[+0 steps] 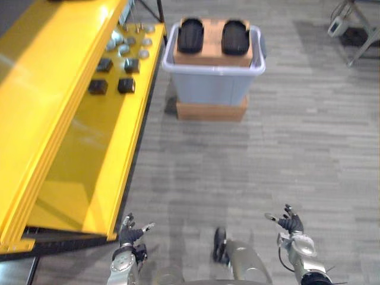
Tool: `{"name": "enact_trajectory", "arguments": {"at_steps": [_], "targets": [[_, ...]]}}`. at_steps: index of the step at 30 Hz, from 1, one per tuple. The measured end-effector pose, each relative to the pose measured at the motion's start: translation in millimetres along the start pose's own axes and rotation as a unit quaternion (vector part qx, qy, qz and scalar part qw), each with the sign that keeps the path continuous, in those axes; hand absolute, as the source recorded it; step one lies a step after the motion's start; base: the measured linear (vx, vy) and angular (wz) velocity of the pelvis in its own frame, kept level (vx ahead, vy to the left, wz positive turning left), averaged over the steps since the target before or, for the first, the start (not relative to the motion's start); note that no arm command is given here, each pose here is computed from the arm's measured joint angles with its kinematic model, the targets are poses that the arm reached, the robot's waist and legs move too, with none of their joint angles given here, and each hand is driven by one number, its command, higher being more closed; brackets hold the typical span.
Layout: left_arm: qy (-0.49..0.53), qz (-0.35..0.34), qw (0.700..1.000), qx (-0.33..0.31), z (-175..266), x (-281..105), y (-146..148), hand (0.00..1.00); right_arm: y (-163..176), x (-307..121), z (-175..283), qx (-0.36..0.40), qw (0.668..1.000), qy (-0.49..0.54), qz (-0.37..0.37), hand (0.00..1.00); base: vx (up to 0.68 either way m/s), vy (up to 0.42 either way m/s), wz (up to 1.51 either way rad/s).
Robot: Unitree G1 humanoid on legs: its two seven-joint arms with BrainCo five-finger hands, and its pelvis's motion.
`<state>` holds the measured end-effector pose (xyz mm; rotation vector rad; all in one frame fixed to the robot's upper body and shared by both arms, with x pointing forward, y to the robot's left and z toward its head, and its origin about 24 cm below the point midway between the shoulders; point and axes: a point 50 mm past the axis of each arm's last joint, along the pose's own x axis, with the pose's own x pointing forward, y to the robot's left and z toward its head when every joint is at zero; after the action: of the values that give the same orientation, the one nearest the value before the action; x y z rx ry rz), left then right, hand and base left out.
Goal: Walk over and take plastic housings, then place them on the shelf
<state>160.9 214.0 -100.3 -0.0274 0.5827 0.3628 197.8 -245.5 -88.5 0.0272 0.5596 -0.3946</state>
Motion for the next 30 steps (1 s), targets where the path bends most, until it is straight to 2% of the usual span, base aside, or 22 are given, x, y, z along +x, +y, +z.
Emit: {"name": "enact_trajectory", "arguments": {"at_steps": [9,17,24,27,30], "targets": [[-0.028,-0.024,0.999,-0.024,14.3,0.3,-21.6,0.0,-8.1,-5.2,-13.0,0.032,0.999,0.024,-0.031,0.0,0.54,0.126,-0.24],[-0.011,-0.026,1.0,0.004,5.6,-0.9,-14.0,0.0,-2.7,-11.2,-29.8,0.042,0.997,0.057,-0.028,0.0,0.57,0.121,0.05],[0.003,-0.011,1.0,0.018,-3.0,-4.2,-0.5,0.0,-4.6,-13.8,-34.3,0.04,0.997,0.063,-0.031,0.0,0.44,-0.129,0.16],[0.013,-0.014,1.0,0.003,-7.5,-5.3,-12.2,0.0,-14.7,-12.5,-29.8,0.03,0.997,0.054,-0.039,0.0,0.49,-0.255,0.16],[0.003,-0.023,1.0,-0.008,-0.5,-2.0,-23.0,0.0,-7.2,-13.8,-27.8,0.021,0.998,0.046,-0.023,0.0,0.41,-0.239,0.28]]}}
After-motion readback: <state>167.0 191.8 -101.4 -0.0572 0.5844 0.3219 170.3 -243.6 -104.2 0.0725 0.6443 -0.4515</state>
